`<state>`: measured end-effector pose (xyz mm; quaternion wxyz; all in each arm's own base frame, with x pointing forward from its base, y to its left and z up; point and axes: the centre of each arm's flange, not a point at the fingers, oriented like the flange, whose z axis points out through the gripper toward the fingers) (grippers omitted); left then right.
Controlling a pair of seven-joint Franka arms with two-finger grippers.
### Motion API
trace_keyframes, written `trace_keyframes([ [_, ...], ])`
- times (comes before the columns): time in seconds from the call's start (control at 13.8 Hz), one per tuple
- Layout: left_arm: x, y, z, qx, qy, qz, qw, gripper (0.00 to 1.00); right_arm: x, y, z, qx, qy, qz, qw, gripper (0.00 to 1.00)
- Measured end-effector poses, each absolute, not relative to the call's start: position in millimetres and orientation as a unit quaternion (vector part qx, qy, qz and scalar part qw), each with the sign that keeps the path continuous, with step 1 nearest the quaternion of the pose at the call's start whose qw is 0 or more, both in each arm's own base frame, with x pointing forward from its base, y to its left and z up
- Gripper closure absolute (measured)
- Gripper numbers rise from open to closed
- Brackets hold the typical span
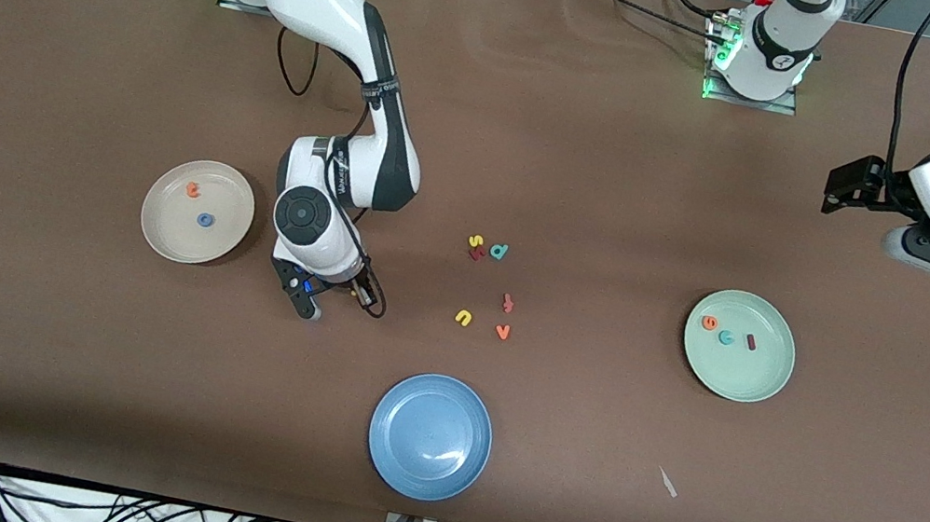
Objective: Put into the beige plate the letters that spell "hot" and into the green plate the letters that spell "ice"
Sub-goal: 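Carry the yellow u to the white plate while the left gripper withdraws, then open the right gripper to drop the u on the white plate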
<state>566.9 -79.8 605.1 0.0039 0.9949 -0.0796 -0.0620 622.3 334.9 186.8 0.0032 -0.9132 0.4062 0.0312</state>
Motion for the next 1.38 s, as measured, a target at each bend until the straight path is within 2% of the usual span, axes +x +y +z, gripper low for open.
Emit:
trace_keyframes([
  [0.22, 532.0, -79.4, 590.8, 0.997, -0.070, -0.032, -0.013, 0.00, 631.2, 323.5, 211.8, -0.947, 0.318, 0.031, -0.032, 0.75],
  [0.43, 515.6, -54.4, 597.1, 0.999, -0.046, -0.021, -0.015, 0.00, 636.5, 276.7, 246.9, -0.969, 0.227, 0.080, -0.061, 0.75],
  [0.87, 543.9, -44.5, 609.5, 0.999, -0.037, -0.019, -0.007, 0.00, 622.0, 149.5, 281.6, -0.983, 0.133, 0.124, -0.031, 0.75],
  [1.38, 555.2, -44.4, 606.4, 0.999, -0.037, -0.026, -0.006, 0.00, 598.9, 77.0, 246.8, -0.991, 0.072, 0.103, -0.033, 0.75],
])
